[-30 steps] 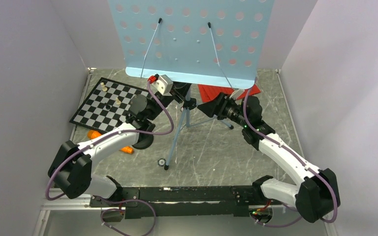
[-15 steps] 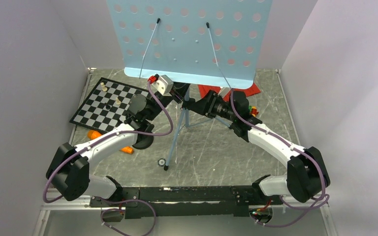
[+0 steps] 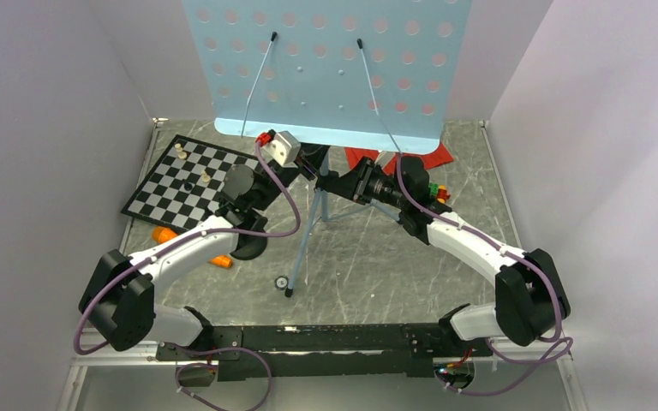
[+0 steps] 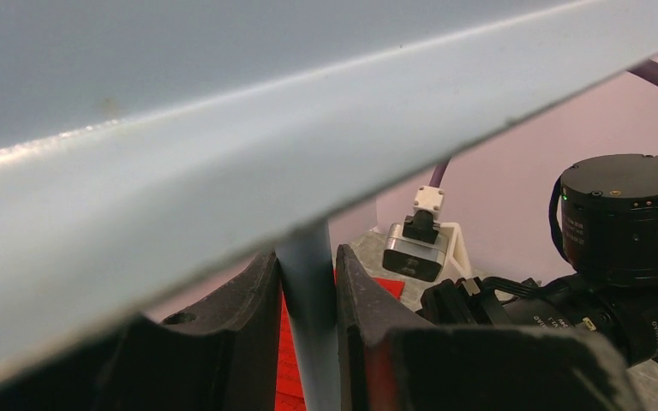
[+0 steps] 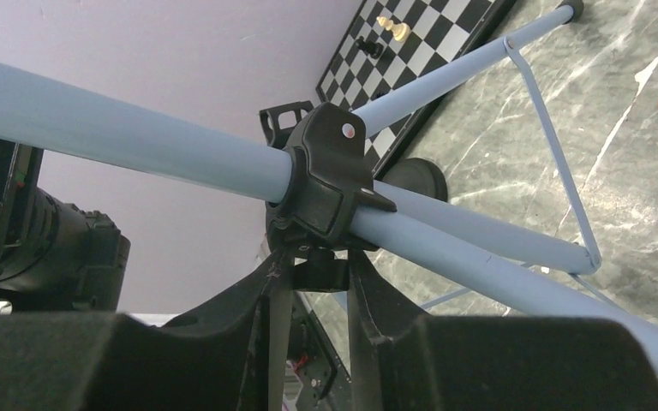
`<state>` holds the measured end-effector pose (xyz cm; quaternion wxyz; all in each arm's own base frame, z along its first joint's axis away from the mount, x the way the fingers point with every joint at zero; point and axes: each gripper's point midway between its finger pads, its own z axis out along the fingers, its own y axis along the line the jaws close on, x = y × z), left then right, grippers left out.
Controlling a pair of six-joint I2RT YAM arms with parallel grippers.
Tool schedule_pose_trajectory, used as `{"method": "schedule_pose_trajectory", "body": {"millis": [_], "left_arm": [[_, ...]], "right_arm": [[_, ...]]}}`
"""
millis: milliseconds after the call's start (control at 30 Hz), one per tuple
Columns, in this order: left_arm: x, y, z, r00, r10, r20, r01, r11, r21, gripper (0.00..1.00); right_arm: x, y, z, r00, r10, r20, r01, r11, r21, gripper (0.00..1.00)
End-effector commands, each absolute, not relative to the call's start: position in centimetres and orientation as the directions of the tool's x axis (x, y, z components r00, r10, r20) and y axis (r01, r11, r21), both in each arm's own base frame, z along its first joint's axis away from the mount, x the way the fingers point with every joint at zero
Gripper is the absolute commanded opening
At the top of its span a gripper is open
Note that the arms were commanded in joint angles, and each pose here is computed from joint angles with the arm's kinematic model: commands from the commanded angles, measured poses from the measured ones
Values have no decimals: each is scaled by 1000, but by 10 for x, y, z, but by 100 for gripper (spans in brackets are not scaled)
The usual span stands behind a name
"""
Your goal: Pack up the instrument practice props
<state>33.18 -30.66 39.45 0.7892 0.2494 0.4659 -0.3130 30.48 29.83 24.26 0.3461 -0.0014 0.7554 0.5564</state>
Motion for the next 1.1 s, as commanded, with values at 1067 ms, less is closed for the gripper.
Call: {"method": "schedule_pose_trajectory", "body": {"millis": [1067], "left_arm": [[328, -308, 373, 316, -208, -926, 742, 662, 104, 0]], "right_arm": [[291, 248, 282, 375, -624, -686, -139, 693, -707, 0]]}}
